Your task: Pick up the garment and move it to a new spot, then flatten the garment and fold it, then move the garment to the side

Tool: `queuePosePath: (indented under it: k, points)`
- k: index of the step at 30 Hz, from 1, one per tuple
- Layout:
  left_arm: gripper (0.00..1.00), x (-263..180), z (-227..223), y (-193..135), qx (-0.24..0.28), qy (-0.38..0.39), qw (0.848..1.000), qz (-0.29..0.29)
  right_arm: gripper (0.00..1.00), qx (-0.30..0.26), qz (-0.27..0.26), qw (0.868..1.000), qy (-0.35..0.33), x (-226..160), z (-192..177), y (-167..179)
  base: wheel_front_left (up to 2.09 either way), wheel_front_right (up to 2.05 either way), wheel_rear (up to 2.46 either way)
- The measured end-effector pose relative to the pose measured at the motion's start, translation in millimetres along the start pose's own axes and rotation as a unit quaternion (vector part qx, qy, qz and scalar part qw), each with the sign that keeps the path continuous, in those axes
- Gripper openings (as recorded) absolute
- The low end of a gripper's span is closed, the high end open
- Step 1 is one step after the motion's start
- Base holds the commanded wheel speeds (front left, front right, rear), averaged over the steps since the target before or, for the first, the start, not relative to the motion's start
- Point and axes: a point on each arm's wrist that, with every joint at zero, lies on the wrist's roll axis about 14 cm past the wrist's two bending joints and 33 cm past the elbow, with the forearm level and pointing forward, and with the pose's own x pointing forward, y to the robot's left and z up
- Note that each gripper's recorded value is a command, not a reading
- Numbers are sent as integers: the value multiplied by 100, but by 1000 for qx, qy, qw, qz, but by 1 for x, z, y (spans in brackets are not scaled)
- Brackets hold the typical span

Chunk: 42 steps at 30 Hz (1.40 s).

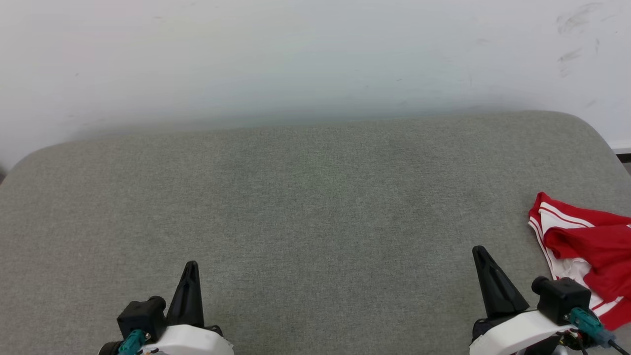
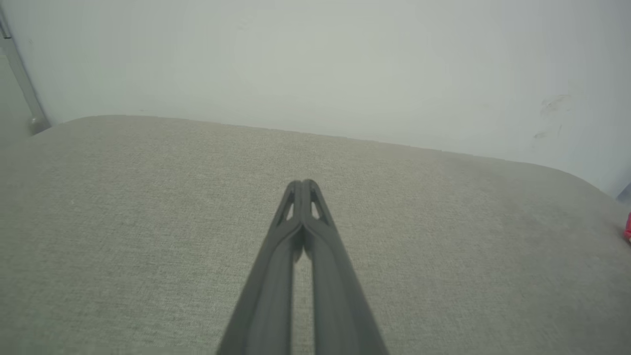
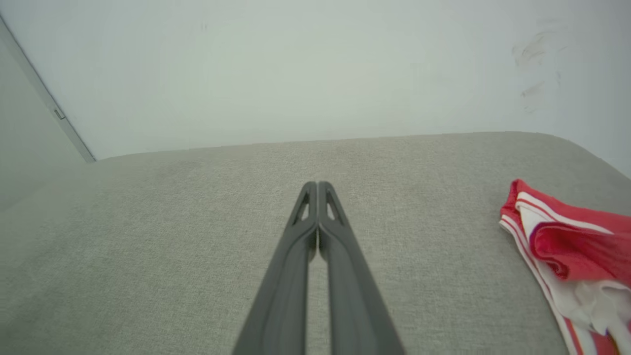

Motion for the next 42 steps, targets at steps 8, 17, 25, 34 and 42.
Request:
queuePosePath:
  k: [8, 17, 25, 34, 42]
  points:
    - [0, 2, -3, 8, -76, 15, 997, 17, 0, 80, -17, 997, 4, 1, -3, -8, 0, 0, 0]
    - [0, 3, -5, 16, -153, 26, 987, 32, 0, 161, -32, 986, 4, 4, -3, -15, 0, 0, 0]
    - [0, 5, -6, 20, -216, 33, 975, 41, 0, 223, -41, 974, 0, 8, -1, -20, 0, 0, 0]
    - [0, 8, -6, 25, -279, 36, 958, 47, 0, 287, -50, 957, -1, 10, -3, -24, 0, 0, 0]
    - [0, 8, -7, 28, -329, 40, 942, 51, 0, 339, -56, 939, -3, 12, -2, -28, 0, 0, 0]
